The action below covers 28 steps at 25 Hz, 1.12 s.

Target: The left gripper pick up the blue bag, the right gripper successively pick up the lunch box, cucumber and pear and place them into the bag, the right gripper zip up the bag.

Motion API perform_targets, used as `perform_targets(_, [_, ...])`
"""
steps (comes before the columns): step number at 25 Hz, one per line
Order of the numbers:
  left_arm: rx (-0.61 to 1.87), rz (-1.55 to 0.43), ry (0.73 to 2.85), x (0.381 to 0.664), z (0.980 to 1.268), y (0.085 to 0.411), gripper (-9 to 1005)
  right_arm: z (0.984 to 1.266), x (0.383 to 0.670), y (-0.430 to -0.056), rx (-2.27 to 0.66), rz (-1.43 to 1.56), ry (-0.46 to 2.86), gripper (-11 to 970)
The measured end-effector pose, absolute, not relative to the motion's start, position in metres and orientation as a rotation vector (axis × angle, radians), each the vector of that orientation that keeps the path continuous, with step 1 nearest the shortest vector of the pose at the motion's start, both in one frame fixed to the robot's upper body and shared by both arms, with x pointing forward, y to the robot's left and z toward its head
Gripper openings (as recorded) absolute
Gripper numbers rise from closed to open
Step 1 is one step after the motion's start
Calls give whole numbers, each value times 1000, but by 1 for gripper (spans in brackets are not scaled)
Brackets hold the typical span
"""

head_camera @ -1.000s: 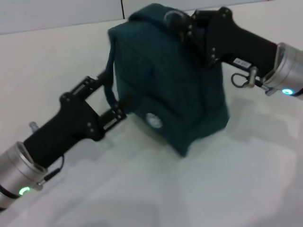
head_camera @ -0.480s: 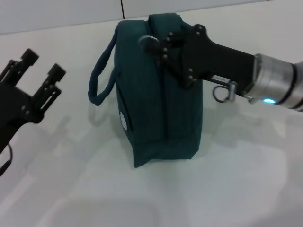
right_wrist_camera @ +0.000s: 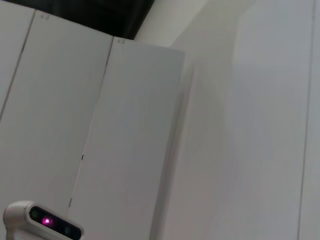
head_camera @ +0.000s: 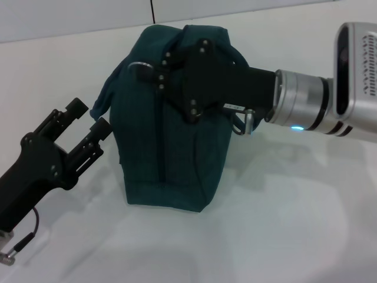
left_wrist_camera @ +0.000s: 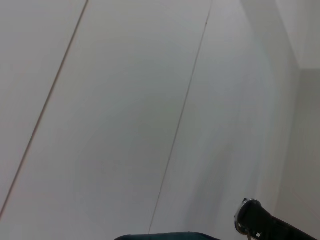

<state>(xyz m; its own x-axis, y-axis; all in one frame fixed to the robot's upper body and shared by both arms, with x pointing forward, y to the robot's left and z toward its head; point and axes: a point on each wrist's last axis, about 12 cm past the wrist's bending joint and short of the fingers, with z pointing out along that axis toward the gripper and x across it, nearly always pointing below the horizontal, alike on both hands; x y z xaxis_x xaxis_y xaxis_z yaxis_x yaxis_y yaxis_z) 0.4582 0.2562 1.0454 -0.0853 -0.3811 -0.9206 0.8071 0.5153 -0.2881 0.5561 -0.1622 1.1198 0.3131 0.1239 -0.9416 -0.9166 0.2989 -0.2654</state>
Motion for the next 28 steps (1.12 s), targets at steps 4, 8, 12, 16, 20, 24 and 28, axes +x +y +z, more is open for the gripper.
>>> perform_targets(4, [397, -1041, 1322, 458, 1044, 257, 640, 1120, 554, -157, -1016, 850, 961, 13])
perform_targets(8, [422, -1063, 1344, 459, 1042, 252, 617, 1120, 553, -156, -1019, 841, 954, 13])
perform_targets(12, [456, -1081, 1371, 462, 1040, 245, 594, 1120, 553, -156, -1019, 840, 954, 13])
perform_targets(16, [465, -1072, 1402, 469, 1038, 239, 570, 1119, 554, -155, -1020, 835, 960, 13])
perform_targets(20, [469, -1060, 1416, 473, 1037, 237, 547, 1119, 554, -155, -1019, 833, 964, 14])
perform_targets(24, [485, -1027, 1398, 475, 1039, 239, 524, 1118, 554, -157, -1013, 831, 969, 14])
perform_targets(28, [550, -954, 1367, 476, 1038, 237, 392, 1119, 555, -158, -991, 824, 971, 14])
